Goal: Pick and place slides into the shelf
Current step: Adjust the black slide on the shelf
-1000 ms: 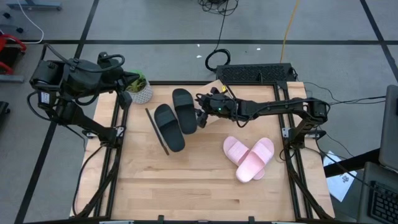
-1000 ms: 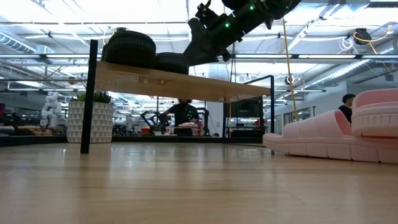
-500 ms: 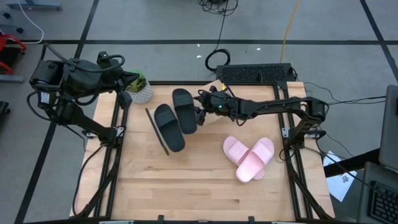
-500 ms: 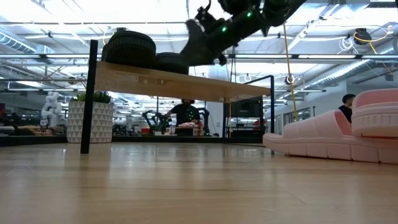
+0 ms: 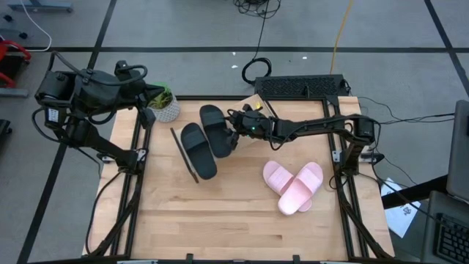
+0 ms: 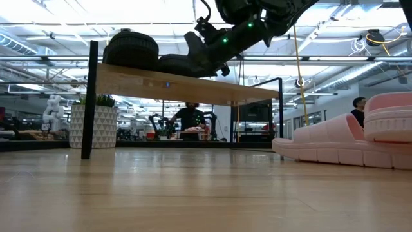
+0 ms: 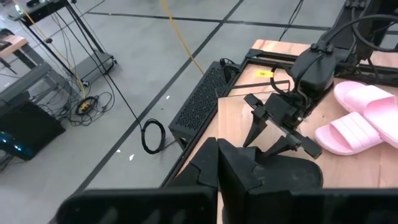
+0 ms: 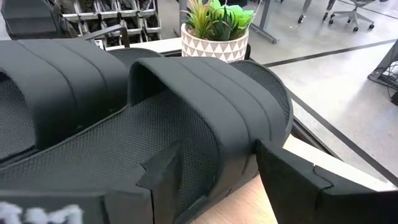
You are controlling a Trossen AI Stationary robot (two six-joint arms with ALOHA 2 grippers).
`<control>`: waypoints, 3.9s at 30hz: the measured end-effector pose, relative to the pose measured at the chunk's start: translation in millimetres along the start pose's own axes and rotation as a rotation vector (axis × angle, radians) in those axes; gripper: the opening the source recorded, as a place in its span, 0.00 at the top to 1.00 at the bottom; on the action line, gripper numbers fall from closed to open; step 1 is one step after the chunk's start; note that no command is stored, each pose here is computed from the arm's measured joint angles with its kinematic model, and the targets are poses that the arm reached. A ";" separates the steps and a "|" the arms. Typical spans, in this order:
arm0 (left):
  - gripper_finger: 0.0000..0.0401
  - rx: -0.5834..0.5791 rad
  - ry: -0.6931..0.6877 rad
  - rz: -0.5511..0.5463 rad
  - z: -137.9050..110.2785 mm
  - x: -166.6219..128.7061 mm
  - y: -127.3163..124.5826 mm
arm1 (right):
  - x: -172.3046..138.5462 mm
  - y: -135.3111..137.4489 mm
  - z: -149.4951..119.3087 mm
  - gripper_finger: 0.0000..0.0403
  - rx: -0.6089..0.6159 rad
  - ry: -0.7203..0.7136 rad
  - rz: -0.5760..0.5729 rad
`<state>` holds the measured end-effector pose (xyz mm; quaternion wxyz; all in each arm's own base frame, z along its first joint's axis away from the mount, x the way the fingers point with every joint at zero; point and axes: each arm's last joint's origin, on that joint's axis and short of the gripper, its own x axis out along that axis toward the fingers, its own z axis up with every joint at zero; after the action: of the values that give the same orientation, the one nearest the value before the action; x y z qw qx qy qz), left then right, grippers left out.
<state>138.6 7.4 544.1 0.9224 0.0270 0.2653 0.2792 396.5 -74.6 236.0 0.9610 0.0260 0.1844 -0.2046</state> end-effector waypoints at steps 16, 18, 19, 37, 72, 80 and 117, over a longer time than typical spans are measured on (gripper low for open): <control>0.99 0.003 0.000 0.000 0.0 0.0 0.0 | -0.1 0.2 0.2 0.91 0.046 -0.001 0.002; 1.00 0.003 0.000 0.000 0.0 0.0 0.0 | -0.1 0.1 0.1 0.97 0.051 -0.001 0.001; 0.99 0.003 0.000 0.000 0.0 0.0 0.0 | -0.1 0.0 0.2 0.98 0.051 -0.001 0.001; 0.98 0.008 0.000 0.000 0.0 0.0 0.0 | -1.6 1.0 3.6 0.99 0.110 -0.036 -0.039; 0.97 0.026 -0.004 0.021 0.2 0.1 0.5 | -37.4 35.1 6.7 1.00 0.325 -0.006 -0.202; 0.97 0.024 -0.004 0.021 0.2 0.1 0.6 | -28.9 37.3 0.1 1.00 0.362 -0.005 -0.206; 0.99 0.049 -0.007 0.021 0.7 0.4 0.3 | -11.9 47.3 -9.8 0.99 0.403 -0.069 -0.198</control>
<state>139.0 7.9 544.6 0.9193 0.0533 0.2688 0.2823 402.1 -25.6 230.0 0.9174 0.1922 0.1086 -0.3312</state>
